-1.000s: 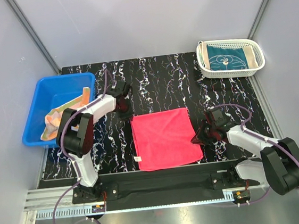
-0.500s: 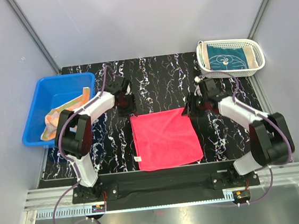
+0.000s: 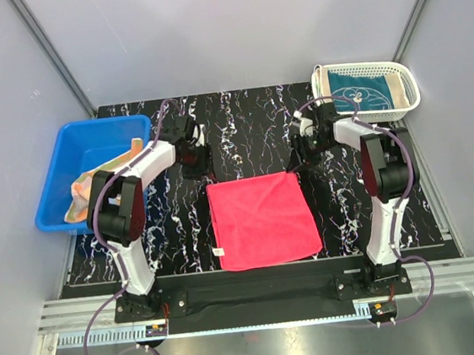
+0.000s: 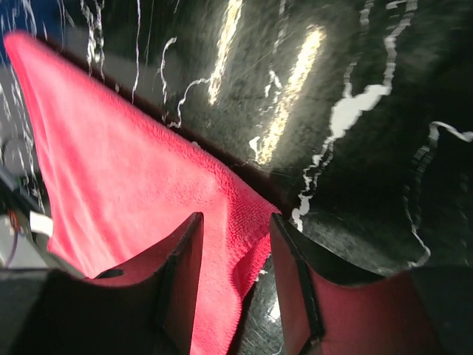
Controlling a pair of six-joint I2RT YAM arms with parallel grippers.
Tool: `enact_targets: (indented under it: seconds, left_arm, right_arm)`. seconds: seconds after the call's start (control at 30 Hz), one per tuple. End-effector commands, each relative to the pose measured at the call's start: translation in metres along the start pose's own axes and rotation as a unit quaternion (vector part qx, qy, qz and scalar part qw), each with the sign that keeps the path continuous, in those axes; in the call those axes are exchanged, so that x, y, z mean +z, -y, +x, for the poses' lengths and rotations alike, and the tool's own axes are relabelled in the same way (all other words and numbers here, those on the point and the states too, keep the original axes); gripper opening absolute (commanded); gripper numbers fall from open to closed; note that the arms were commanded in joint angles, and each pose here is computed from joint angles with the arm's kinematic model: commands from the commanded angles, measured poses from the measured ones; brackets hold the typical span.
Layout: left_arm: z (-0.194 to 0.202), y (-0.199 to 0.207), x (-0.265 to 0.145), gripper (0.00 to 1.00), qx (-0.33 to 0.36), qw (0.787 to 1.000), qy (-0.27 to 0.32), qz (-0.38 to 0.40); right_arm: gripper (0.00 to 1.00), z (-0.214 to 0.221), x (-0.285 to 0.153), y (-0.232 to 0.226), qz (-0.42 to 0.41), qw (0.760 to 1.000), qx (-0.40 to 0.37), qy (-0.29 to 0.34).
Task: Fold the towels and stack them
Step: Fold the towel
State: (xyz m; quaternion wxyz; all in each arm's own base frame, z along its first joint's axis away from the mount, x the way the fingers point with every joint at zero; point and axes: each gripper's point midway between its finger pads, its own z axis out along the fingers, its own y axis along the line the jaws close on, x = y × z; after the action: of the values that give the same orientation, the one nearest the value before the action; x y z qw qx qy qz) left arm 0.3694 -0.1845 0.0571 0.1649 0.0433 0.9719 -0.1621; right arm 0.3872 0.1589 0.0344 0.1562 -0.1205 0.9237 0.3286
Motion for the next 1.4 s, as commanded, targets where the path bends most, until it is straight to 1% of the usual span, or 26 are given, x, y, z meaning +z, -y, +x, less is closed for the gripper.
enact_targets:
  seconds: [0.0, 0.03, 0.13, 0.17, 0.2, 0.3, 0.37, 0.4, 0.43, 0.5, 0.57, 0.7, 0.73, 0.77, 0.8, 0.87, 0.9, 0.93, 1.0, 1.03, 1.1, 1.23, 1.27, 1.3, 1.33, 1.37]
  left_arm:
    - [-0.005, 0.011, -0.004, 0.55, 0.064, 0.997, 0.0, 0.053]
    - [-0.003, 0.011, -0.004, 0.55, 0.068, 0.996, -0.003, 0.059]
    - [0.007, 0.011, 0.0, 0.54, 0.084, 0.994, -0.015, 0.074]
    - [0.008, 0.008, 0.001, 0.54, 0.085, 0.994, -0.016, 0.069]
    - [0.008, 0.005, 0.002, 0.54, 0.089, 0.994, -0.017, 0.064]
    - [0.01, -0.002, 0.006, 0.54, 0.096, 0.993, -0.023, 0.059]
    - [0.01, -0.003, 0.007, 0.54, 0.101, 0.992, -0.029, 0.063]
    - [0.01, 0.0, 0.007, 0.54, 0.104, 0.991, -0.032, 0.072]
    - [0.009, 0.0, 0.006, 0.54, 0.107, 0.991, -0.031, 0.072]
    - [0.005, -0.005, 0.008, 0.54, 0.108, 0.992, -0.029, 0.058]
    - [0.002, -0.004, 0.009, 0.54, 0.109, 0.992, -0.029, 0.062]
    - [0.008, 0.0, 0.017, 0.52, 0.108, 0.99, -0.04, 0.08]
    - [0.006, 0.001, 0.018, 0.51, 0.108, 0.99, -0.037, 0.085]
    - [0.006, 0.002, 0.02, 0.51, 0.11, 0.989, -0.037, 0.09]
    - [0.008, 0.005, 0.023, 0.48, 0.109, 0.988, -0.041, 0.1]
    - [0.007, 0.005, 0.025, 0.44, 0.11, 0.988, -0.042, 0.1]
    - [0.008, 0.004, 0.028, 0.41, 0.108, 0.988, -0.048, 0.1]
    - [0.006, 0.004, 0.028, 0.34, 0.109, 0.988, -0.047, 0.1]
    - [0.004, 0.001, 0.033, 0.22, 0.108, 0.989, -0.05, 0.092]
    - [-0.003, 0.003, 0.031, 0.12, 0.11, 0.989, -0.043, 0.093]
    - [-0.007, -0.001, 0.035, 0.07, 0.108, 0.99, -0.046, 0.081]
    - [-0.023, -0.007, 0.038, 0.04, 0.106, 0.991, -0.038, 0.067]
    - [-0.035, -0.007, 0.035, 0.05, 0.108, 0.992, -0.027, 0.064]
    - [-0.035, -0.009, 0.039, 0.06, 0.106, 0.992, -0.031, 0.062]
    - [-0.038, -0.011, 0.039, 0.09, 0.106, 0.992, -0.031, 0.06]
    - [-0.045, -0.012, 0.04, 0.17, 0.109, 0.992, -0.026, 0.053]
  right_arm:
    - [0.47, -0.001, -0.001, -0.014, -0.065, 0.996, -0.061, -0.023]
    - [0.47, -0.001, 0.001, -0.012, -0.07, 0.995, -0.07, -0.029]
    - [0.4, 0.006, 0.007, -0.007, -0.087, 0.993, -0.066, -0.051]
    - [0.38, 0.006, 0.008, -0.004, -0.082, 0.993, -0.065, -0.053]
    - [0.34, 0.007, 0.008, 0.0, -0.077, 0.994, -0.063, -0.053]
    - [0.28, 0.005, 0.006, 0.01, -0.063, 0.995, -0.062, -0.048]
    - [0.29, 0.002, 0.002, 0.014, -0.051, 0.996, -0.059, -0.047]
    - [0.35, 0.001, 0.001, 0.016, -0.048, 0.996, -0.059, -0.046]
    - [0.35, -0.001, 0.0, 0.016, -0.044, 0.996, -0.06, -0.045]
    - [0.32, -0.004, -0.001, 0.026, -0.019, 0.997, -0.058, -0.044]
    - [0.27, -0.003, -0.001, 0.033, 0.002, 0.997, -0.055, -0.049]
    - [0.22, -0.003, 0.0, 0.038, 0.01, 0.997, -0.053, -0.048]
    - [0.22, -0.004, 0.0, 0.035, 0.003, 0.998, -0.054, -0.045]
    - [0.24, -0.005, 0.0, 0.033, -0.002, 0.998, -0.056, -0.042]
    - [0.27, -0.007, -0.001, 0.031, -0.005, 0.998, -0.058, -0.039]
    - [0.39, -0.011, -0.004, 0.028, -0.007, 0.997, -0.063, -0.032]
    - [0.41, -0.012, -0.005, 0.027, -0.008, 0.997, -0.066, -0.031]
    - [0.44, -0.015, -0.008, 0.026, -0.006, 0.997, -0.07, -0.028]
    - [0.46, -0.016, -0.01, 0.026, -0.004, 0.997, -0.074, -0.03]
    - [0.46, -0.019, -0.011, 0.027, -0.001, 0.997, -0.077, -0.028]
    - [0.44, -0.02, -0.012, 0.029, 0.007, 0.996, -0.077, -0.031]
    - [0.39, -0.021, -0.012, 0.043, 0.046, 0.995, -0.078, -0.042]
    - [0.38, -0.023, -0.012, 0.047, 0.055, 0.995, -0.078, -0.042]
    - [0.36, -0.025, -0.013, 0.05, 0.063, 0.994, -0.076, -0.04]
    - [0.35, -0.03, -0.014, 0.053, 0.073, 0.994, -0.079, -0.035]
    - [0.34, -0.034, -0.015, 0.055, 0.082, 0.993, -0.08, -0.029]
